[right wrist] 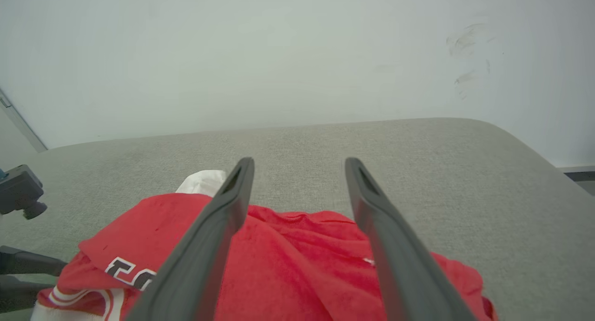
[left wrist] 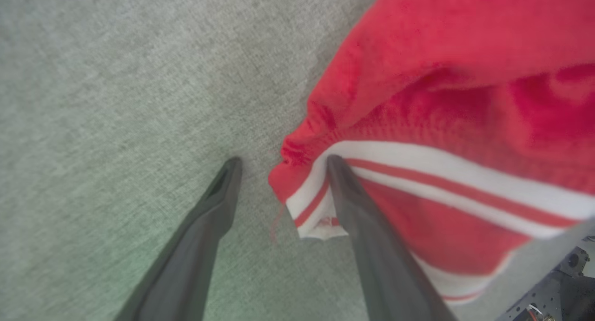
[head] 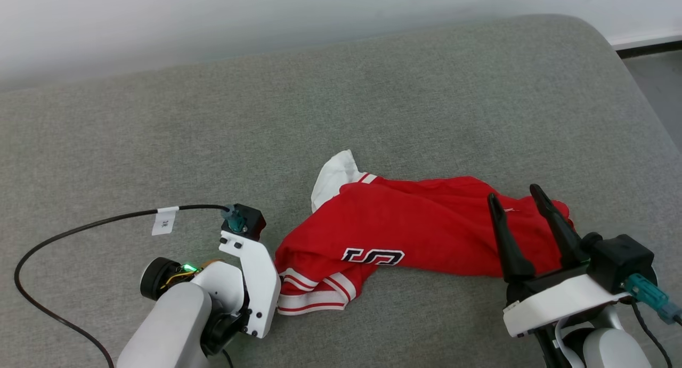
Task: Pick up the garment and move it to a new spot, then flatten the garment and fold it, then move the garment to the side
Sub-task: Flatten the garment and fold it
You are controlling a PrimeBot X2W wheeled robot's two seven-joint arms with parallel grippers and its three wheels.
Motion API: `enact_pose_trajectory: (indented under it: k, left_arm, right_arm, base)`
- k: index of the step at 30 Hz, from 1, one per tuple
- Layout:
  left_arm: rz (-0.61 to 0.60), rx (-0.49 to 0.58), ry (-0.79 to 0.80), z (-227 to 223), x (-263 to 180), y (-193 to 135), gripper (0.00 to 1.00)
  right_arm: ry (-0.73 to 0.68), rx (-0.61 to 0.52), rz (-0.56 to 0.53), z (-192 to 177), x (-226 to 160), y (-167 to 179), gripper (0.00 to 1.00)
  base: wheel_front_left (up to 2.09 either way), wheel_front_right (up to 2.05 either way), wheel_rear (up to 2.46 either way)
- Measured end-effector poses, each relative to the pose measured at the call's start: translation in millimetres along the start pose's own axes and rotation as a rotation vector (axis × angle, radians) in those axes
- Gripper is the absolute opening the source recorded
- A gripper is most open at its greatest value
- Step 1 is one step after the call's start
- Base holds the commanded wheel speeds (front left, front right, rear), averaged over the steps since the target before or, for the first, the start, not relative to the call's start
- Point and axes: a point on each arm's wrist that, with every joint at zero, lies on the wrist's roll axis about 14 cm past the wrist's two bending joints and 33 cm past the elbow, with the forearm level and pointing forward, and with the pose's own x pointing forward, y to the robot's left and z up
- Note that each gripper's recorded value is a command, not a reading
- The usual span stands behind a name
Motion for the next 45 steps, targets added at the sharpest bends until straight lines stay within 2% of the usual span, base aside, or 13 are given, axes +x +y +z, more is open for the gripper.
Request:
enact_pose_trajectory:
  k: [1,7,15,18,21,25,27,28,29,30,34,41,45]
  left_arm:
    - [-0.004,0.001,-0.006,1,1,-1,0.0]
    - [0.069,0.03,-0.222,32,-16,5,0.0]
    - [0.265,-0.001,-0.578,74,-92,38,0.0]
    - [0.342,-0.062,-0.608,52,-113,51,0.0]
    - [0.397,-0.171,-0.577,11,-122,59,0.0]
    - [0.445,-0.358,-0.445,-66,-119,60,0.0]
    - [0.427,-0.449,-0.377,-99,-112,50,0.0]
    - [0.418,-0.481,-0.34,-114,-108,45,0.19]
    - [0.405,-0.512,-0.319,-123,-104,40,0.79]
    - [0.393,-0.532,-0.308,-128,-102,35,1.0]
    - [0.42,-0.528,-0.404,-115,-110,42,1.0]
    - [0.486,-0.409,-0.671,-55,-144,60,1.0]
    - [0.461,-0.337,-0.758,-18,-153,61,1.0]
  right_arm:
    - [0.002,-0.001,-0.006,-1,0,-2,1.0]
    - [-0.005,-0.011,-0.003,3,0,-3,1.0]
    - [-0.016,-0.021,0.056,11,4,14,1.0]
    - [-0.02,-0.026,0.08,14,6,22,1.0]
    - [-0.021,-0.025,0.109,17,6,32,1.0]
    - [-0.02,-0.028,0.133,19,3,41,1.0]
    - [-0.021,-0.024,0.136,20,2,43,1.0]
    - [-0.022,-0.023,0.139,20,1,44,1.0]
    - [-0.016,-0.022,0.138,19,0,45,1.0]
    - [-0.015,-0.02,0.139,19,0,45,1.0]
    - [-0.014,-0.024,0.14,21,-4,47,1.0]
    - [-0.03,-0.031,0.135,29,-11,46,1.0]
    - [-0.028,-0.032,0.126,29,-12,44,1.0]
  base:
    - [0.0,0.0,0.0]
    - [0.0,0.0,0.0]
    - [0.0,0.0,0.0]
    - [0.0,0.0,0.0]
    - [0.0,0.0,0.0]
    - [0.0,0.0,0.0]
    - [0.0,0.0,0.0]
    - [0.0,0.0,0.0]
    - [0.0,0.0,0.0]
    - [0.0,0.0,0.0]
    - [0.0,0.0,0.0]
    - [0.0,0.0,0.0]
    - [0.0,0.0,0.0]
